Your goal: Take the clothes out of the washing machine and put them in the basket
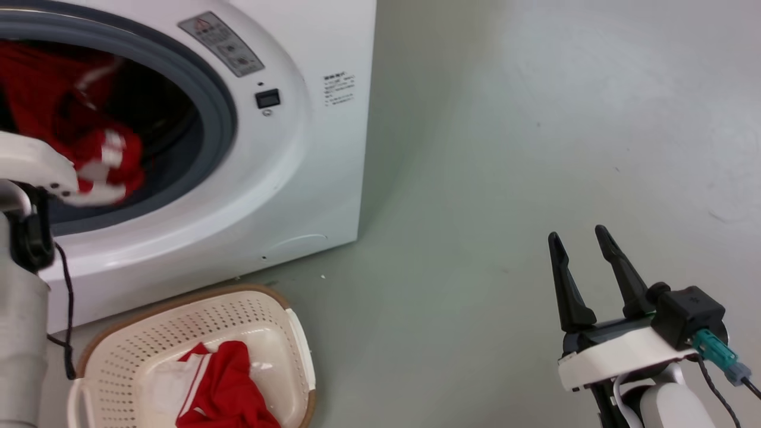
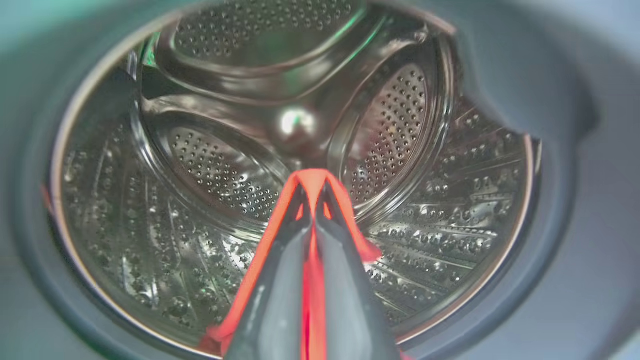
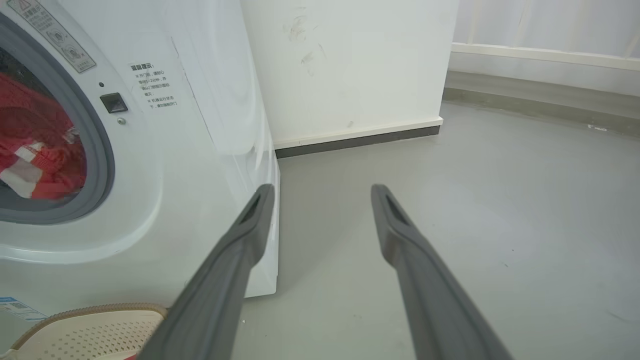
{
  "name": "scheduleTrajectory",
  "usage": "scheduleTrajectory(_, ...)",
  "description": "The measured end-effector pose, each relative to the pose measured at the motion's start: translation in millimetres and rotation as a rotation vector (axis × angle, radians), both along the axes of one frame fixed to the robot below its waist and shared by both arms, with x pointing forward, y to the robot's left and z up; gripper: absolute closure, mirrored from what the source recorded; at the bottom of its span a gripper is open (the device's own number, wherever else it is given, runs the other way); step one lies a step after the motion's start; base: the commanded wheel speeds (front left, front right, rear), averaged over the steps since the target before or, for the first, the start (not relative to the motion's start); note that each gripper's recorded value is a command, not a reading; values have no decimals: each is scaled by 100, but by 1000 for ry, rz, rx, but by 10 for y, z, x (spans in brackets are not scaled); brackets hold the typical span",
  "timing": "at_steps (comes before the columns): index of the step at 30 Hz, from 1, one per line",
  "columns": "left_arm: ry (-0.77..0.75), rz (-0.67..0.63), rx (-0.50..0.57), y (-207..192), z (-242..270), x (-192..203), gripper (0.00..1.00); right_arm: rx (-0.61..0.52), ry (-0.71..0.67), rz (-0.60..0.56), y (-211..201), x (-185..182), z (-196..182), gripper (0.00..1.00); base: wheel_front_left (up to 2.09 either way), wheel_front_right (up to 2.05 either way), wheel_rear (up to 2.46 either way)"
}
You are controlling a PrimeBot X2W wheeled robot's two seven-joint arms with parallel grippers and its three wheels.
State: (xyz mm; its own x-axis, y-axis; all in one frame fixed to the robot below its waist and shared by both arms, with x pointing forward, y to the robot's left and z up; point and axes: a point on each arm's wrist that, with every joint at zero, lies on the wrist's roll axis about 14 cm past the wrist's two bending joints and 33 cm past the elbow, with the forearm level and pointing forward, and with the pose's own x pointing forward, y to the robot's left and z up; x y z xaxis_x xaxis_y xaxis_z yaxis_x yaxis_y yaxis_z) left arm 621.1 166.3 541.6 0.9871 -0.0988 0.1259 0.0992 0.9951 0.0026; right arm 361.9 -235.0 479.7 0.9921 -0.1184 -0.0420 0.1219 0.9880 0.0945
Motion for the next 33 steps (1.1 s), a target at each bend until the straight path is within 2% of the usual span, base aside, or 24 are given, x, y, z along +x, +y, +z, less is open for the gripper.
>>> scheduleTrajectory(17,-89,-26,15,129,784,-1061,100,-6,-66,80,247,-84,308,0,0,0,0)
scheduleTrajectory(33,-100,-30,11,121,1002,-2054,100,-8,-60,194,604,-66,357,0,0,0,0)
